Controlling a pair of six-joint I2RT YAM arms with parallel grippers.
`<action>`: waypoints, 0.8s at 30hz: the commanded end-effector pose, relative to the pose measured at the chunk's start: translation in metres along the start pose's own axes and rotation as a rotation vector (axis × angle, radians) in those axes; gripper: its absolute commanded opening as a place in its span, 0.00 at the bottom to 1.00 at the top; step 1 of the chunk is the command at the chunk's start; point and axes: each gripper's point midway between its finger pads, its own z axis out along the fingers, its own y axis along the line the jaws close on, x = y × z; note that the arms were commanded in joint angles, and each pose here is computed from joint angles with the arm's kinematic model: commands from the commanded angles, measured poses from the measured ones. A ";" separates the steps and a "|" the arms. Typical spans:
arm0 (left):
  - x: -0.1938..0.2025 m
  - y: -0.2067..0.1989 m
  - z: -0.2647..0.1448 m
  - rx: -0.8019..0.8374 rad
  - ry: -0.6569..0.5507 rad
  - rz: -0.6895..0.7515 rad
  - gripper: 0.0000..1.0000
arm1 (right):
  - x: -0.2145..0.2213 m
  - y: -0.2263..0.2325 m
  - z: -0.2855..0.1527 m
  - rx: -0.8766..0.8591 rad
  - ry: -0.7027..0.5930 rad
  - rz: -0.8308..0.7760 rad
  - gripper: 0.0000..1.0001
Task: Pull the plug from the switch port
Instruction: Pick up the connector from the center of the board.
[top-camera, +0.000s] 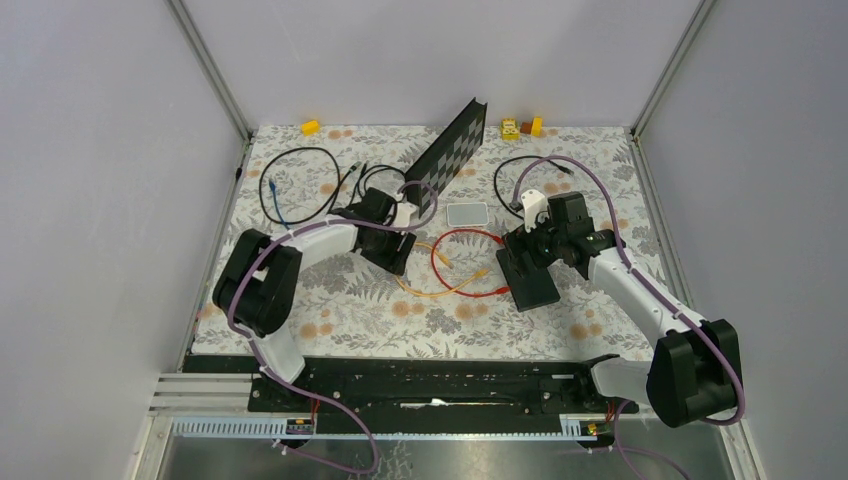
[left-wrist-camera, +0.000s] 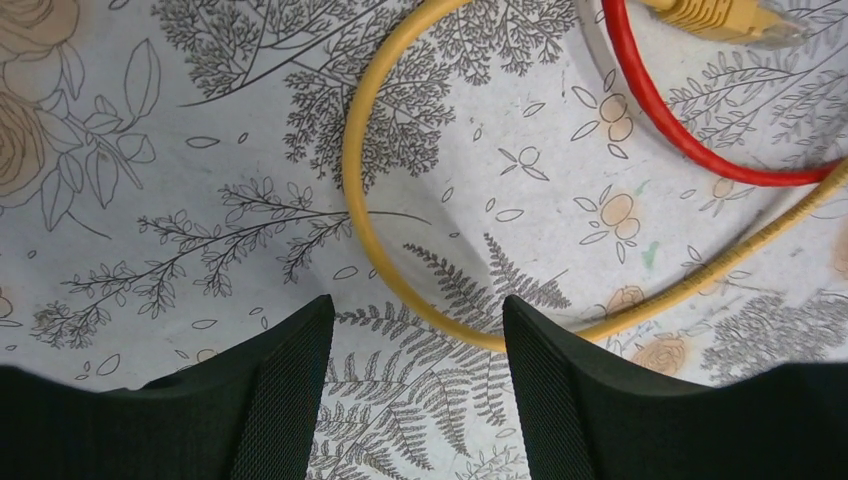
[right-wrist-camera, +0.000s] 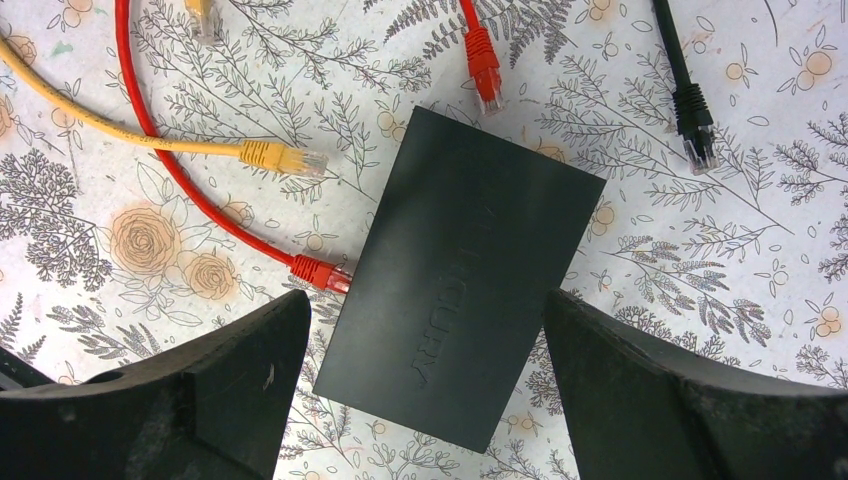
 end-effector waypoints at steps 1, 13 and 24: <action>0.004 0.005 0.012 -0.137 0.004 0.083 0.64 | 0.002 -0.005 0.001 0.020 0.011 -0.010 0.93; 0.031 0.022 0.013 -0.215 0.126 0.162 0.34 | 0.002 -0.006 0.001 0.021 0.012 -0.014 0.93; 0.006 0.058 -0.011 -0.284 0.037 0.126 0.06 | -0.002 -0.007 0.002 0.024 0.008 -0.014 0.93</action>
